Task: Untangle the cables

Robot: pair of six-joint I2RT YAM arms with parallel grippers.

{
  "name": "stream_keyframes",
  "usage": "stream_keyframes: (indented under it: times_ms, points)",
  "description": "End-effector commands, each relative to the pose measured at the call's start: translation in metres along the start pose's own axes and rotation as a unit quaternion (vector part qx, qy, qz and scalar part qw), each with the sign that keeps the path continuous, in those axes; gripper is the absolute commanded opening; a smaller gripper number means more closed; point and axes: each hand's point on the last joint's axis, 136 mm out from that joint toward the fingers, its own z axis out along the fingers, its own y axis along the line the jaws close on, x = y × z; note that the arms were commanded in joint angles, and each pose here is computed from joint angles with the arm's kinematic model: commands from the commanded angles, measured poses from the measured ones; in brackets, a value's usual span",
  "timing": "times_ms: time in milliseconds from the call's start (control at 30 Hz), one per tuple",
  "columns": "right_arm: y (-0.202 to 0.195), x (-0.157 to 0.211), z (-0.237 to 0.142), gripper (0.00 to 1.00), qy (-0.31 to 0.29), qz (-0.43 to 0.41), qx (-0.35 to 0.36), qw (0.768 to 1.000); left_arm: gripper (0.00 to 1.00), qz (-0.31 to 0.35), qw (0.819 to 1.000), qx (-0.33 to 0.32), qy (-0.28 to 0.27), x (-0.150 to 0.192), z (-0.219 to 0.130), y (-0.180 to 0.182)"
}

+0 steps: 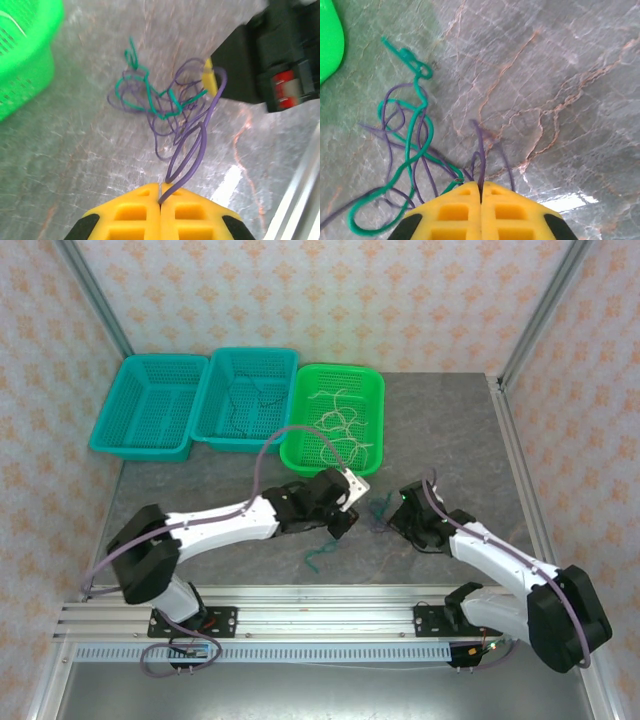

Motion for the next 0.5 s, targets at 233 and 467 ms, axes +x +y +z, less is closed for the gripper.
stream_keyframes:
  times_ms: [233, 467]
  points:
    - [-0.076, -0.018, 0.002, 0.0, -0.057, 0.13, 0.105, 0.984, 0.0, -0.139, 0.966, -0.205, -0.075, -0.005, -0.102, 0.105]
    - [-0.086, -0.035, -0.018, 0.0, -0.097, 0.157, 0.086, 0.979, 0.0, -0.267, 0.911, -0.284, -0.131, 0.027, -0.184, 0.166]
